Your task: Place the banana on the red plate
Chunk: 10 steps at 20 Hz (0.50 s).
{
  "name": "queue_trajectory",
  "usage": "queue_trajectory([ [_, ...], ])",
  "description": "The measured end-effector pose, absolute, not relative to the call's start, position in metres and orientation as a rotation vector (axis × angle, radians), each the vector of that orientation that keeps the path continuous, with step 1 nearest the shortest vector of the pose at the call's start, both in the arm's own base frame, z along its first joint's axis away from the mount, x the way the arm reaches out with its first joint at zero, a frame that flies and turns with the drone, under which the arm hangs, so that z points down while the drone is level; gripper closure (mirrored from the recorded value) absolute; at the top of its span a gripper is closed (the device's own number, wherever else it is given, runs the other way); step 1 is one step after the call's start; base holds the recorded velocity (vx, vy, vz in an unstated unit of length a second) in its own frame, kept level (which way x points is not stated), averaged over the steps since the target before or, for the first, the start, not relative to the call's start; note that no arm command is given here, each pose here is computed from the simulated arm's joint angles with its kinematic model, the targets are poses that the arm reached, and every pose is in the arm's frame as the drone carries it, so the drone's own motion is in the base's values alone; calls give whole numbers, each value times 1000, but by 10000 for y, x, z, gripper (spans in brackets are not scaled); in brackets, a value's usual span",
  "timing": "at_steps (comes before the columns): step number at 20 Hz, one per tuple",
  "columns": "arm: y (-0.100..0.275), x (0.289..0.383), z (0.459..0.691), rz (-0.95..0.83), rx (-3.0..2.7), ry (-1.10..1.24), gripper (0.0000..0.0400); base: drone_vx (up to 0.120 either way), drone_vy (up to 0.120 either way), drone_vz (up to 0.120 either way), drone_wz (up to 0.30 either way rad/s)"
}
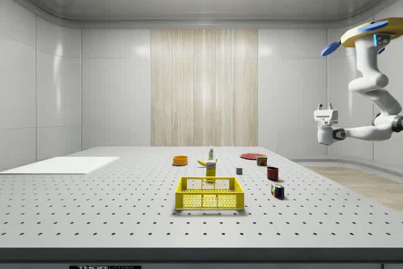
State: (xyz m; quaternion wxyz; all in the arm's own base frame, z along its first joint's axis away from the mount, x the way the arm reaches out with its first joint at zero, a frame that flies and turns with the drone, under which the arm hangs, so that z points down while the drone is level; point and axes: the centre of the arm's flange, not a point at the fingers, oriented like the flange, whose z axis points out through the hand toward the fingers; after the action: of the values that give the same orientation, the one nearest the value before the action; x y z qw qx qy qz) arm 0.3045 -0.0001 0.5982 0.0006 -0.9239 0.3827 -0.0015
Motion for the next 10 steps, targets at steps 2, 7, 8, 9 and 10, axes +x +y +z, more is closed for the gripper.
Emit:
queue_trajectory([
  [2, -1, 3018, 6135, -7, -2901, 1202, 0, 0, -60, 0, 0],
  [7, -1, 3010, 6480, -13, -2899, 1201, 0, 56, -120, 0, 0],
  [8, -1, 3013, 6541, -14, -2899, 1201, 0, 120, -120, 0, 0],
  [9, -1, 3017, 6597, -15, -2899, 1201, 0, 120, -120, 0, 0],
  [10, -1, 3021, 6648, -16, -2899, 1201, 0, 120, -120, 0, 0],
])
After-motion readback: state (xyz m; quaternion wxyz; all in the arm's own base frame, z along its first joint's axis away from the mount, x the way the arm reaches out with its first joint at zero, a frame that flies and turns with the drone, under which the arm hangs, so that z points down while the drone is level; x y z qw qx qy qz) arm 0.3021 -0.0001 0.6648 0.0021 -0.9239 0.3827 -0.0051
